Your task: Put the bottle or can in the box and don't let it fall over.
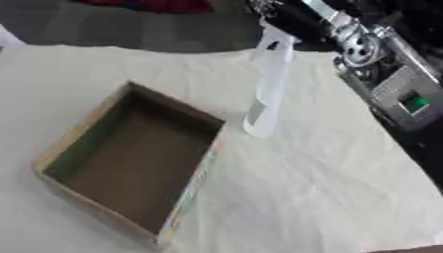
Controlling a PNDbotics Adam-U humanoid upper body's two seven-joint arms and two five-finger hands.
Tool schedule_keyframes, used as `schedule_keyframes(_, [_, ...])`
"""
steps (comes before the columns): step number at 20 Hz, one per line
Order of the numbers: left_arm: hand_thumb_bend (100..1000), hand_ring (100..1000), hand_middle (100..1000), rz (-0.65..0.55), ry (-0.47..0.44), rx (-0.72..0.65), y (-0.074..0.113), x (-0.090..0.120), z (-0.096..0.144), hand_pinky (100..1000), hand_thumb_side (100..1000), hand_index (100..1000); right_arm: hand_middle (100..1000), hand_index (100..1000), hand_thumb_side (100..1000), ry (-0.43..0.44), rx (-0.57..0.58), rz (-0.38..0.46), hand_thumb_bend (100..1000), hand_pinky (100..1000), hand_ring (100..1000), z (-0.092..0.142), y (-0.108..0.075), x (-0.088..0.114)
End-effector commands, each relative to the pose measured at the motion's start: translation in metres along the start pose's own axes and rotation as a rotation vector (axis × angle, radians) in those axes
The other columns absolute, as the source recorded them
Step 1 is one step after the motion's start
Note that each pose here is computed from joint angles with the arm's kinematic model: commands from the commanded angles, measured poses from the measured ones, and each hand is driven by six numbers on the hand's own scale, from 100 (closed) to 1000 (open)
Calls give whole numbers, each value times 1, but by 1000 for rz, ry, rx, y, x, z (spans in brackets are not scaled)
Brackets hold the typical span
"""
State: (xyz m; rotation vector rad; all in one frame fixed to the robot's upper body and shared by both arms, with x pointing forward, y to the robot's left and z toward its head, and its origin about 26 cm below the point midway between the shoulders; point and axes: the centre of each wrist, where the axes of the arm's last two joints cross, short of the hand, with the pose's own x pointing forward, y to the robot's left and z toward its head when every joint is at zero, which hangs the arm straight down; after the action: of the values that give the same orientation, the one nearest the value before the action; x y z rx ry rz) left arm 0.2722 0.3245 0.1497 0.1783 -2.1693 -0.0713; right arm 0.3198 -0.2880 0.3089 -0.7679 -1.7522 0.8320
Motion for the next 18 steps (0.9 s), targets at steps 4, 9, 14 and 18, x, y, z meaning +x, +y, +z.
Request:
schedule_keyframes(4, [100, 552, 780, -7, -32, -27, 0, 8, -5, 891, 804, 839, 929, 928, 974, -8, -16, 1, 100, 841, 956, -2, -4, 3])
schedule_keyframes(9, [100, 552, 779, -6, -34, -32, -1, 8, -5, 891, 804, 838, 928, 928, 982, -20, 0, -24, 100, 834, 948, -3, 2, 6])
schedule_keyframes(14, [100, 552, 777, -7, -34, -40, -2, 8, -6, 891, 807, 838, 921, 926, 965, -39, -21, -43, 100, 829, 940, -2, 0, 10])
schedule_keyframes(18, [100, 552, 776, -8, -35, -45, -2, 8, -6, 892, 807, 839, 925, 943, 907, -84, -61, -49, 100, 841, 950, 2, -4, 14])
